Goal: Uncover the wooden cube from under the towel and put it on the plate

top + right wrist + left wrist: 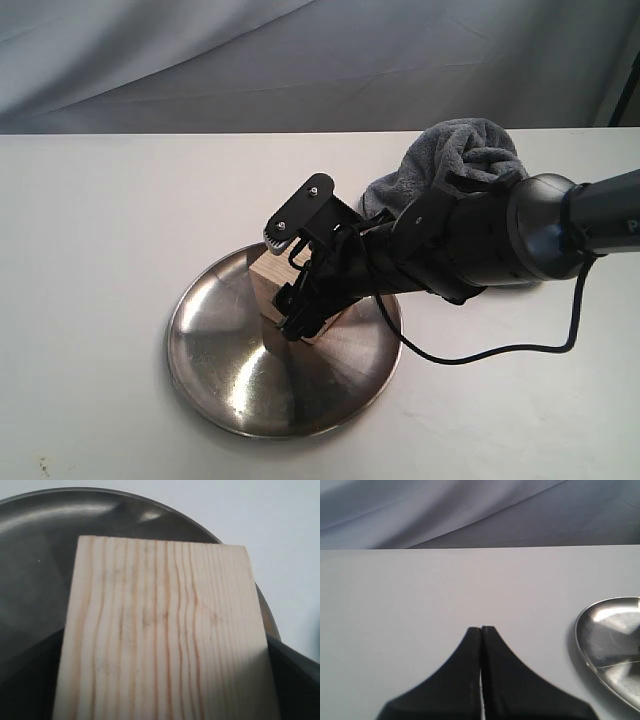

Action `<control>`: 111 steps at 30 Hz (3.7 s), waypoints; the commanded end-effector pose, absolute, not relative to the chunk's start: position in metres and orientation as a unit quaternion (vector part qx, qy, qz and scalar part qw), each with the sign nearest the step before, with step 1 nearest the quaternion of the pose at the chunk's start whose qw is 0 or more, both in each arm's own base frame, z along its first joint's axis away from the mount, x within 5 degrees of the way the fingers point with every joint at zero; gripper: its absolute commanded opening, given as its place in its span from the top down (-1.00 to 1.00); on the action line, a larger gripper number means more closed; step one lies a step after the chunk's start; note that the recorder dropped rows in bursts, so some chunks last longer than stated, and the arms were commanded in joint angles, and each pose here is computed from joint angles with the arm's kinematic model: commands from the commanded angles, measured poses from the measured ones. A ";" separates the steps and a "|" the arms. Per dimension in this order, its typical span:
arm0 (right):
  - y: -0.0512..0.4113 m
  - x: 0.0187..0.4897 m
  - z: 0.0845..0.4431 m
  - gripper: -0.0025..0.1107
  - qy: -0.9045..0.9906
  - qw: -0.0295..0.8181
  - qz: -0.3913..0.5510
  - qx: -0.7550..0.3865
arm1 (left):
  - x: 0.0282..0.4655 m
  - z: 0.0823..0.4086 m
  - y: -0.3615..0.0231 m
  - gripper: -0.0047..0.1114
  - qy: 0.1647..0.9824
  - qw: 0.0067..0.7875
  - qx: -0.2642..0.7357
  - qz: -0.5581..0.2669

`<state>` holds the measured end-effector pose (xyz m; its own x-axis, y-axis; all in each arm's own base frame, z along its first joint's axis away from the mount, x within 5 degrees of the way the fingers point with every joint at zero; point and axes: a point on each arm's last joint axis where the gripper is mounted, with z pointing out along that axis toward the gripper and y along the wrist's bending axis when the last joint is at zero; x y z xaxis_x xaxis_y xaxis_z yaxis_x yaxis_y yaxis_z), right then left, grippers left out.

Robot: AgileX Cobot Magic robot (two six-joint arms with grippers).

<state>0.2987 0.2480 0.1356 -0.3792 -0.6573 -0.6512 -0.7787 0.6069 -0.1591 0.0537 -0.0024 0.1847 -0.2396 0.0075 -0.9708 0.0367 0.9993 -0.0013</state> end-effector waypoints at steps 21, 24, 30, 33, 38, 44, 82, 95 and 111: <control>0.250 0.296 0.158 -0.89 0.813 0.368 0.101 -0.440 | 0.054 0.184 -0.002 0.91 0.784 0.620 0.012 -0.013; 0.249 0.295 0.176 -0.89 0.805 0.389 0.105 -0.436 | 0.054 0.184 -0.002 0.91 0.784 0.620 0.012 -0.013; 0.242 0.288 0.224 -0.89 0.767 0.450 0.099 -0.446 | 0.054 0.184 -0.002 0.91 0.784 0.620 0.011 -0.014; 0.233 0.285 0.258 -0.87 0.752 0.506 0.087 -0.414 | 0.054 0.184 -0.002 0.91 0.784 0.620 0.011 -0.014; 0.220 0.273 0.301 -0.73 0.724 0.562 0.088 -0.391 | 0.054 0.184 -0.002 0.91 0.784 0.620 0.012 -0.013; 0.200 0.254 0.348 -0.61 0.692 0.625 0.088 -0.351 | 0.054 0.184 -0.002 0.91 0.784 0.620 0.012 -0.013; 0.046 0.096 0.314 0.96 0.668 0.715 0.106 -0.175 | 0.054 0.184 -0.002 0.91 0.784 0.620 0.012 -0.014; 0.042 0.096 0.315 0.96 0.668 0.720 0.098 -0.161 | 0.054 0.184 -0.002 0.91 0.784 0.620 0.011 -0.014; 0.042 0.096 0.315 0.96 0.667 0.721 0.098 -0.159 | 0.054 0.184 -0.002 0.91 0.784 0.620 0.012 -0.013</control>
<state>0.0961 0.0425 0.3167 0.0928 -0.0758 -0.9928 -0.3560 0.9286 -0.1042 0.0537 -0.0024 0.1847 -0.2396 0.0075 -0.9708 0.0367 0.9993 -0.0013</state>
